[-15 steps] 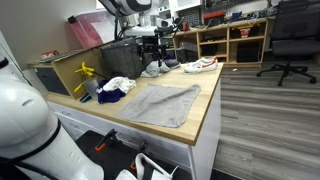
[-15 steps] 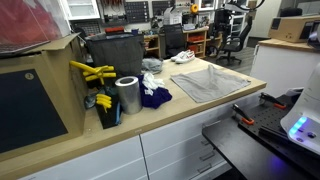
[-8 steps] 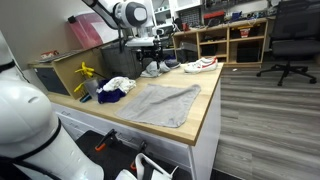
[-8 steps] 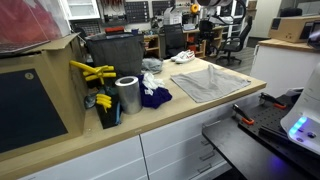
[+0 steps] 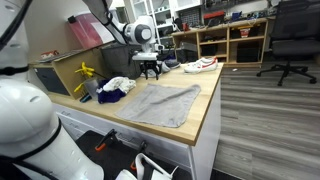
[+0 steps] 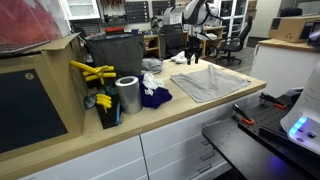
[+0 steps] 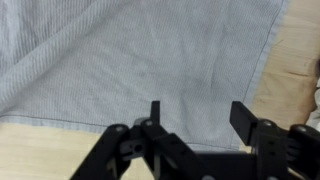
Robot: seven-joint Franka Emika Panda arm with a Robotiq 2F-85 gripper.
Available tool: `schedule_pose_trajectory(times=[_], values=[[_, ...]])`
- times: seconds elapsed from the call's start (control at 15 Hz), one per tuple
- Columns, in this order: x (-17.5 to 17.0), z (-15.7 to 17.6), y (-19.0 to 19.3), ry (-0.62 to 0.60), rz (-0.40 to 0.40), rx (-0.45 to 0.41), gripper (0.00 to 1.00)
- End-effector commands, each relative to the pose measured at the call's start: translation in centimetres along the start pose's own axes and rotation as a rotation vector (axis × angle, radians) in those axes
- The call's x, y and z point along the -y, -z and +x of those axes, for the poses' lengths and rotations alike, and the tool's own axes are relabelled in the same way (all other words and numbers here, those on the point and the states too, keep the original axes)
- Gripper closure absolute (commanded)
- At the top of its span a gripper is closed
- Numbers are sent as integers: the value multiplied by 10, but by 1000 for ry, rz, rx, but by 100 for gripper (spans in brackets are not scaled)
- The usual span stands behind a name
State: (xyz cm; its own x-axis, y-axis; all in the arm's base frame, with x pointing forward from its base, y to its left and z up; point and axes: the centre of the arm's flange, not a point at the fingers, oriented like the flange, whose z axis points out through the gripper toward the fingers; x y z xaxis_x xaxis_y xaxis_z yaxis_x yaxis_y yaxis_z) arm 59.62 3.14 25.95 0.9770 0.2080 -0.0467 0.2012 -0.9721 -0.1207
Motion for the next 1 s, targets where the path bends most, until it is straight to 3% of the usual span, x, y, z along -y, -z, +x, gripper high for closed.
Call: schedule_pose_trajectory(times=[0.0,0.4,0.93], values=[[-8,30,-20,-20,1,2,58],[-10,49,-59,-36,19,29,99],[13,59,-98,-23,61,56,100]])
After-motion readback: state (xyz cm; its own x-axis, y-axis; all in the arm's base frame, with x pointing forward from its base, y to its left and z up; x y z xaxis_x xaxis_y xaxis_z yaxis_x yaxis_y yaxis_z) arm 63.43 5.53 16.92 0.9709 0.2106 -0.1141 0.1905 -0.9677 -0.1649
